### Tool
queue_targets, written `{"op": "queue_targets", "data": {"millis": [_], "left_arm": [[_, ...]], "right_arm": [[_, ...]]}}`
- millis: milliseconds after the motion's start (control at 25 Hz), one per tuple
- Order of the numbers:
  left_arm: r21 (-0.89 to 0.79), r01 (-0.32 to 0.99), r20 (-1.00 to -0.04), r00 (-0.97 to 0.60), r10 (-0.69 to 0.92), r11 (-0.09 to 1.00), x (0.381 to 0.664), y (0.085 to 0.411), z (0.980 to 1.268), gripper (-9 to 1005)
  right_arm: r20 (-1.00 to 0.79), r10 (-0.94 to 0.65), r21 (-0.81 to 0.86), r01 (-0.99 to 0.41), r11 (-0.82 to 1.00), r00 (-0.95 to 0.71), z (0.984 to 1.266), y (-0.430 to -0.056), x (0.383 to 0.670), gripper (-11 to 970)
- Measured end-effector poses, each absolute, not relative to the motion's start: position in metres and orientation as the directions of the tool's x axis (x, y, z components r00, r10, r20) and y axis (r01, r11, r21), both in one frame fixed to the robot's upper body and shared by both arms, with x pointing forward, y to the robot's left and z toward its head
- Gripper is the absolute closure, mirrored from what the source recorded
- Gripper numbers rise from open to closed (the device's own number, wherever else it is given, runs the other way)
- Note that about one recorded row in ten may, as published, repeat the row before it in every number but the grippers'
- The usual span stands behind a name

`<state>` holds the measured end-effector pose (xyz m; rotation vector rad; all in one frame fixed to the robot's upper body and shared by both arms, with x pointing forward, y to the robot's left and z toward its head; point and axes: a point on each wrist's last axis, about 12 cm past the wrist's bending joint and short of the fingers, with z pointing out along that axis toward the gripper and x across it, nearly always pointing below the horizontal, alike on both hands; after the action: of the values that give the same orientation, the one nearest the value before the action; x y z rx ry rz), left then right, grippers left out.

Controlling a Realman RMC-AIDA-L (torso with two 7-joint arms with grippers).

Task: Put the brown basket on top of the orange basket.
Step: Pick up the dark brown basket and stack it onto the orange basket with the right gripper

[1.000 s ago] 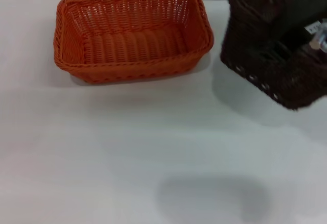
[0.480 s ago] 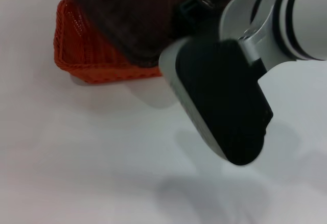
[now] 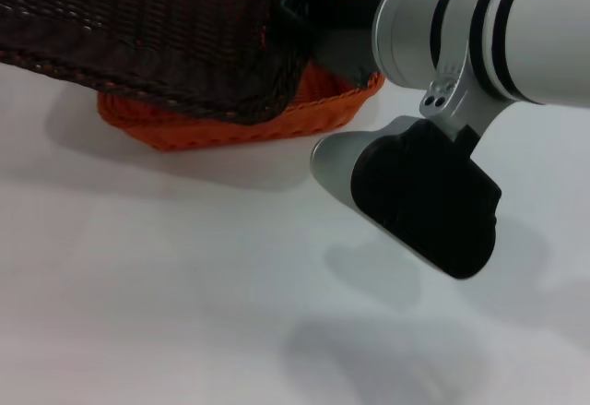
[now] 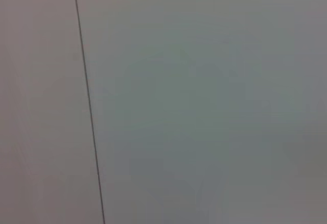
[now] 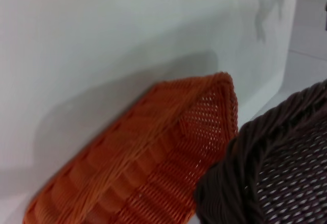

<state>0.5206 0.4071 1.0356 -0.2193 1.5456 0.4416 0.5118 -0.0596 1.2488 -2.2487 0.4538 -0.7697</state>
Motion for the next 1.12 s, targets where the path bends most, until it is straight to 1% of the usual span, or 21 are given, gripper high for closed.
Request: {"op": "queue_targets", "data": {"millis": [280, 520, 760, 920, 1080, 1120], "left_arm": [[0.129, -0.422, -0.992, -0.045, 0.122, 0.897, 0.522, 0.411, 1.035, 226], [0.116, -0.446, -0.993, -0.047, 0.106, 0.888, 0.518, 0.413, 1.034, 226], [0.104, -0.460, -0.995, -0.057, 0.087, 0.882, 0.516, 0.413, 1.031, 226], [0.091, -0.473, -0.996, -0.060, 0.071, 0.876, 0.516, 0.413, 1.029, 226], [0.090, -0.473, -0.996, -0.063, 0.068, 0.877, 0.517, 0.412, 1.029, 226], [0.089, -0.472, -0.996, -0.063, 0.067, 0.877, 0.517, 0.412, 1.029, 226]], "right_arm": [[0.466, -0.460, -0.665, -0.044, -0.746, 0.756, 1.233, -0.063, 0.530, 821], [0.488, -0.481, -0.641, -0.075, -0.764, 0.728, 1.228, -0.080, 0.550, 821], [0.498, -0.482, -0.621, -0.091, -0.778, 0.720, 1.219, -0.089, 0.558, 821], [0.463, -0.551, -0.682, -0.117, -0.722, 0.694, 1.211, -0.096, 0.561, 820], [0.450, -0.566, -0.685, -0.139, -0.715, 0.691, 1.204, -0.102, 0.560, 820], [0.447, -0.573, -0.689, -0.144, -0.710, 0.687, 1.202, -0.103, 0.561, 799]]}}
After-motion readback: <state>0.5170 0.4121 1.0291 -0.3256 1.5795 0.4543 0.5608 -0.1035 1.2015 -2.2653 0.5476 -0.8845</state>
